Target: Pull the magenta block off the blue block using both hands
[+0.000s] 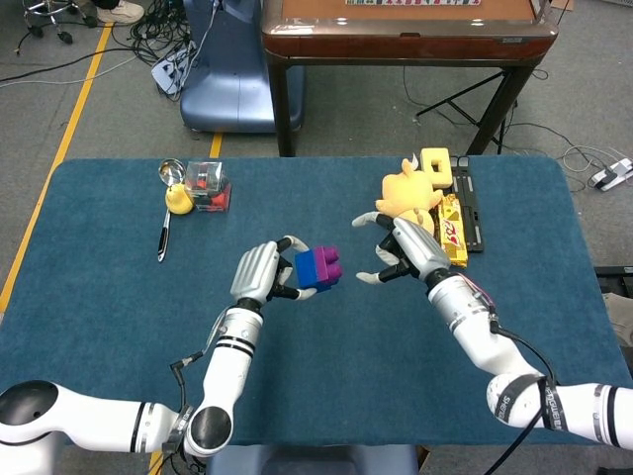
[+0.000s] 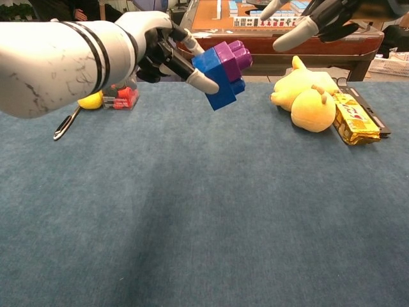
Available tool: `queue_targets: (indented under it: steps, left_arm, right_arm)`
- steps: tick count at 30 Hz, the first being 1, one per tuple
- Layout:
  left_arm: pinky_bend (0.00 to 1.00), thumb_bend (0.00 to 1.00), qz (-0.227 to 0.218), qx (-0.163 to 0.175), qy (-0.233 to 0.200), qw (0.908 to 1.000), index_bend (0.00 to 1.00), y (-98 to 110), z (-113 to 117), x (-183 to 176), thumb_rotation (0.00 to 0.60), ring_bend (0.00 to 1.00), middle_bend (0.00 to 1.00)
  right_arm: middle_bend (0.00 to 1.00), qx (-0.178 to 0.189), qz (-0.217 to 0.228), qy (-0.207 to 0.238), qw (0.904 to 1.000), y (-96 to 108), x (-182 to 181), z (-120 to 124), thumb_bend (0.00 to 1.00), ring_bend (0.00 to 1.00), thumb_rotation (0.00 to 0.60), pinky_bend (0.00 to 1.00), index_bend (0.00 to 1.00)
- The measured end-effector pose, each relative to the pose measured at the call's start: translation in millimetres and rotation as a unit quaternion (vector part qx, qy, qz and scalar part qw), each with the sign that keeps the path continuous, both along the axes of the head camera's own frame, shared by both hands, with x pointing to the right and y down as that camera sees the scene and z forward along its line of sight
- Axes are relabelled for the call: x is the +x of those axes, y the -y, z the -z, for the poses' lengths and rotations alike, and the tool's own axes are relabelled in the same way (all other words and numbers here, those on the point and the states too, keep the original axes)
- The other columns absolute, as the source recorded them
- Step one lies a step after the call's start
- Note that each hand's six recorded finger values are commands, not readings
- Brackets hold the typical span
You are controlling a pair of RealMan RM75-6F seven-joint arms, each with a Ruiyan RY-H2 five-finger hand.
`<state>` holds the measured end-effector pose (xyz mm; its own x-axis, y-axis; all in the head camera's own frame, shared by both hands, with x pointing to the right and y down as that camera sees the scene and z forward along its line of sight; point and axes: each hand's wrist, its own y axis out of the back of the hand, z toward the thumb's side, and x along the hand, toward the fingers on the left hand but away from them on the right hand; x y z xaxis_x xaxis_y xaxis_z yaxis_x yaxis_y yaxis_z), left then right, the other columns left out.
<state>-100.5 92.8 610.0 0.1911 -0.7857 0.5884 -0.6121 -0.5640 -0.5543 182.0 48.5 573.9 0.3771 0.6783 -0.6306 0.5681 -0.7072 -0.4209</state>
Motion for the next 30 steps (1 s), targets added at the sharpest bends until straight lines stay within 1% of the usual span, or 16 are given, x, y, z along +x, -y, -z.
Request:
queue_targets:
  steps: [5,8,21,30]
  left_arm:
    - [1.00,0.01,0.001,0.003,0.000,1.0000,0.62,0.4,0.7,0.3,0.600,0.98,0.94]
    - [1.00,0.01,0.003,0.003,0.000,1.0000,0.62,0.7,1.0,0.4,0.600,0.98,0.94]
    - [1.00,0.01,0.002,0.002,0.001,1.0000,0.62,0.2,-0.2,-0.4,0.600,0.98,0.94]
    - [1.00,0.01,0.001,0.001,-0.001,1.0000,0.62,-0.7,-0.7,0.5,0.600,0.98,0.94]
  right_arm:
    - [1.00,-0.026,-0.003,0.020,0.9995,-3.9,-12.2,-3.4,0.00,1.00,0.600,1.00,0.26]
    - [1.00,-0.032,-0.001,0.026,0.9991,-5.4,-18.5,-4.7,0.00,1.00,0.600,1.00,0.26]
    - [1.00,-0.044,-0.010,0.031,0.9985,-10.0,-32.1,-16.0,0.00,1.00,0.600,1.00,0.26]
    - [1.00,-0.047,-0.011,0.039,0.9981,-11.3,-36.8,-17.7,0.00,1.00,0.600,1.00,0.26]
